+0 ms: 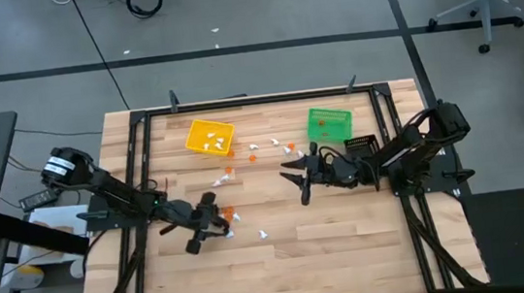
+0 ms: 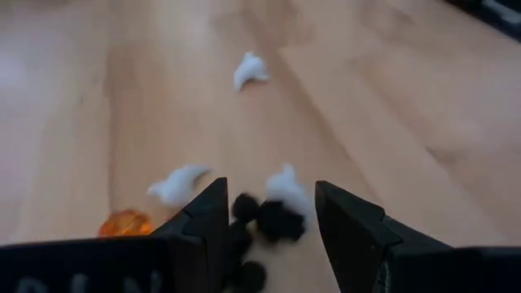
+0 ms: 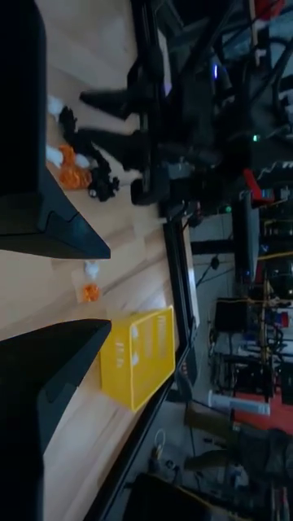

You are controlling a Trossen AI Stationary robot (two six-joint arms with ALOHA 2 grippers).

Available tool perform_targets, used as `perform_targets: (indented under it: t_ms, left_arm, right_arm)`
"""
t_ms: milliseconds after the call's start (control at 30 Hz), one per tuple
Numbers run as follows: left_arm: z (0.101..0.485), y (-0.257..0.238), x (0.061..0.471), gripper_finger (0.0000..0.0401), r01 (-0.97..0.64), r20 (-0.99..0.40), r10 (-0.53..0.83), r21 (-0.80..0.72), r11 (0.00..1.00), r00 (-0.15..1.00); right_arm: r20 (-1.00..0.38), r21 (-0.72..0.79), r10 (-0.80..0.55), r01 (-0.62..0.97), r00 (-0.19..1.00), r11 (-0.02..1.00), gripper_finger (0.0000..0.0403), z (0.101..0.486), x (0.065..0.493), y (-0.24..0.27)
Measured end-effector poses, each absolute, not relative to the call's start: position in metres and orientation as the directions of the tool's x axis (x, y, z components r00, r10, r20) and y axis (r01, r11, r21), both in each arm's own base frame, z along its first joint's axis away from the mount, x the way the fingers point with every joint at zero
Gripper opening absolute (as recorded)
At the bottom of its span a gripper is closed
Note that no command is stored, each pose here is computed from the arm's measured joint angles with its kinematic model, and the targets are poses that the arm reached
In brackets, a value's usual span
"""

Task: Sort Halloween decoration
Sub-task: Put the black skeleton toy into the black bin

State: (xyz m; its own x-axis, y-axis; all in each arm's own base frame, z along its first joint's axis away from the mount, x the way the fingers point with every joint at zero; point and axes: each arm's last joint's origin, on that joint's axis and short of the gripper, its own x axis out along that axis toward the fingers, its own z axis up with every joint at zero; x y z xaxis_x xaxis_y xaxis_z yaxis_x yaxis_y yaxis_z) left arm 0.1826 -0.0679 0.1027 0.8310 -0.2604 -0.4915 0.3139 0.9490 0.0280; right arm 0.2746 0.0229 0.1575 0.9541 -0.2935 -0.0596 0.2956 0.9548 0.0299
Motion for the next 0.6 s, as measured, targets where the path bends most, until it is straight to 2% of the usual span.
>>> perform_targets:
  t_ms: [167, 400, 600]
  left_arm:
    - [0.102, -0.065, 0.18, 0.016, 0.238, -0.53, -0.2, 0.005, 0.971, 0.824]
    - [0.111, -0.063, 0.171, 0.016, 0.151, -0.646, -0.15, -0.054, 0.987, 0.748]
    - [0.135, -0.072, 0.175, 0.016, 0.134, -0.695, -0.044, 0.075, 0.988, 0.717]
  right_arm:
    - [-0.065, 0.03, -0.272, 0.274, 0.96, 0.961, 0.0134, 0.157, 0.274, 0.029]
    - [-0.078, 0.017, -0.269, 0.271, 0.96, 0.962, 0.0134, 0.156, 0.274, 0.03]
    - [-0.092, 0.007, -0.269, 0.271, 0.959, 0.963, 0.0134, 0.154, 0.274, 0.03]
